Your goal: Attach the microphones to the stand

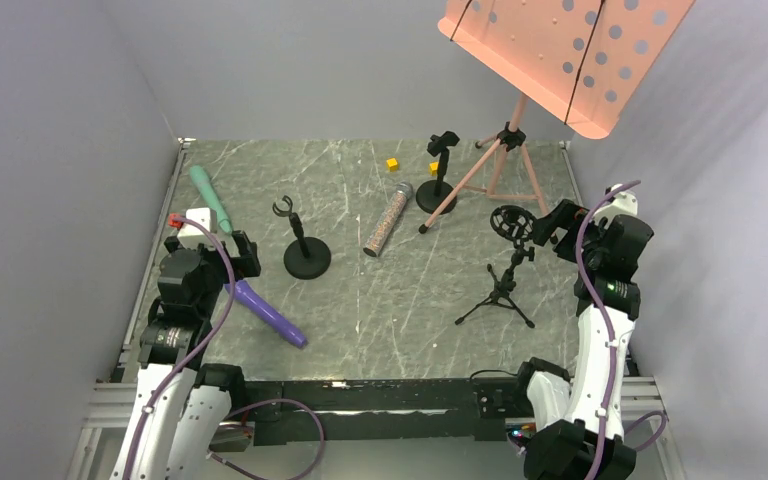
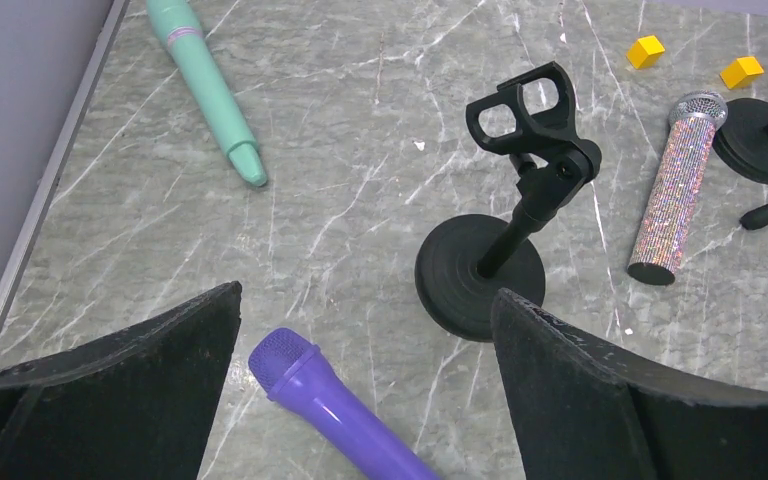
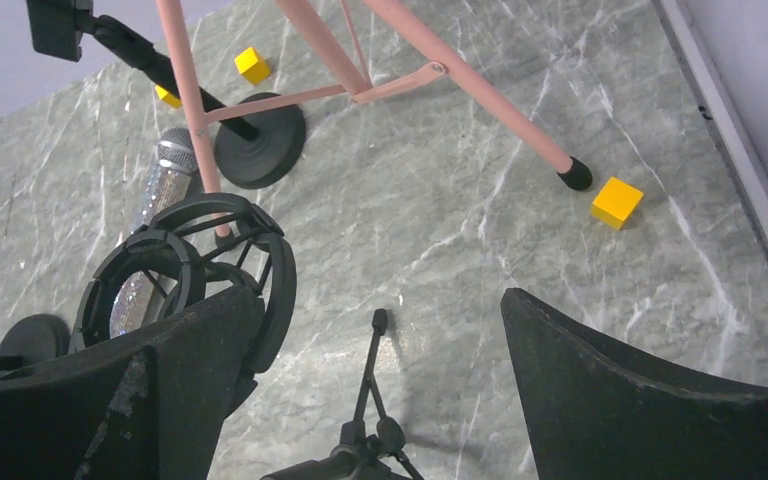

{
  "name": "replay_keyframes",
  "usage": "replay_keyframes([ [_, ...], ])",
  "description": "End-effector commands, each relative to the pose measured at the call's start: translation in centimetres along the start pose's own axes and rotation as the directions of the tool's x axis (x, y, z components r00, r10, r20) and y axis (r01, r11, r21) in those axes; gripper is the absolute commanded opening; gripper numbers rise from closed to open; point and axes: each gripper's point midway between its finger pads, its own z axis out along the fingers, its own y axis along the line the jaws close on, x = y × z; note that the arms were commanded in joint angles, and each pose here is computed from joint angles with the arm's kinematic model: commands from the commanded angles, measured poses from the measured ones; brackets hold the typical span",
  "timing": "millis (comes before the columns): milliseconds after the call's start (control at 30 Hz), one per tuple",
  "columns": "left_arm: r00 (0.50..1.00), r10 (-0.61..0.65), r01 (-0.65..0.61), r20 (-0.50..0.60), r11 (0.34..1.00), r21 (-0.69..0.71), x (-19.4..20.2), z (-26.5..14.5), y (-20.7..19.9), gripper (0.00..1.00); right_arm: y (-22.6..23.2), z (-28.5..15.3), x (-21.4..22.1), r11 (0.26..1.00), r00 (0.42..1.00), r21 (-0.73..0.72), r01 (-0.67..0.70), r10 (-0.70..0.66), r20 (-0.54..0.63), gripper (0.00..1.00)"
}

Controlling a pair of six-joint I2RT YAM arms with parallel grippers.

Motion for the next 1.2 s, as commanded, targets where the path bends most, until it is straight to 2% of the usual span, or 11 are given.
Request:
replay_keyframes([
  [0, 0.999, -0.024, 0.024, 0.025, 1.0, -0.006, -1.3, -0.2, -0.1, 0.99, -0.7, -0.6, -0.8, 0.998, 1.0, 0.068, -0.02, 0.019, 0.009, 1.0],
  [267, 1.0, -0.021, 0.021, -0.009, 1.0, -0.009, -0.8, 0.3, -0.2, 0.99, -2.4, -0.4, -0.8, 0.987, 0.999, 0.16, -0.029, 0.034, -0.024, 1.0],
  [433, 1.0, -0.019, 0.018, -0.006, 0.999, -0.033, -0.7, 0.1, 0.3, 0.99, -2.2, -0.5, -0.8, 0.989, 0.999, 0.147, -0.018, 0.022, -0.023, 1.0],
  [667, 1.0, -0.021, 0.021, 0.005, 1.0, -0.003, -0.8, 0.1, -0.2, 0.99, -2.5, -1.1, -1.1, 0.986, 0.998, 0.155, 0.055, -0.06, 0.028, 1.0],
  [833, 1.0, -0.017, 0.017, -0.003, 1.0, 0.008, -0.8, 0.3, -0.4, 0.99, -1.3, -1.1, -0.4, 0.99, 0.99, 0.068, 0.127, -0.131, 0.06, 1.0],
  [967, 1.0, -0.016, 0.016, 0.002, 1.0, 0.016, -0.9, 0.1, -0.5, 0.99, -0.9, -1.5, -0.5, 0.983, 0.979, 0.053, 0.177, -0.182, 0.096, 1.0],
  [1167, 1.0, -0.018, 0.018, 0.013, 0.999, 0.026, -1.1, 0.0, -0.7, 0.99, -1.3, -1.5, -0.3, 0.97, 0.968, 0.061, 0.235, -0.239, 0.08, 1.0],
])
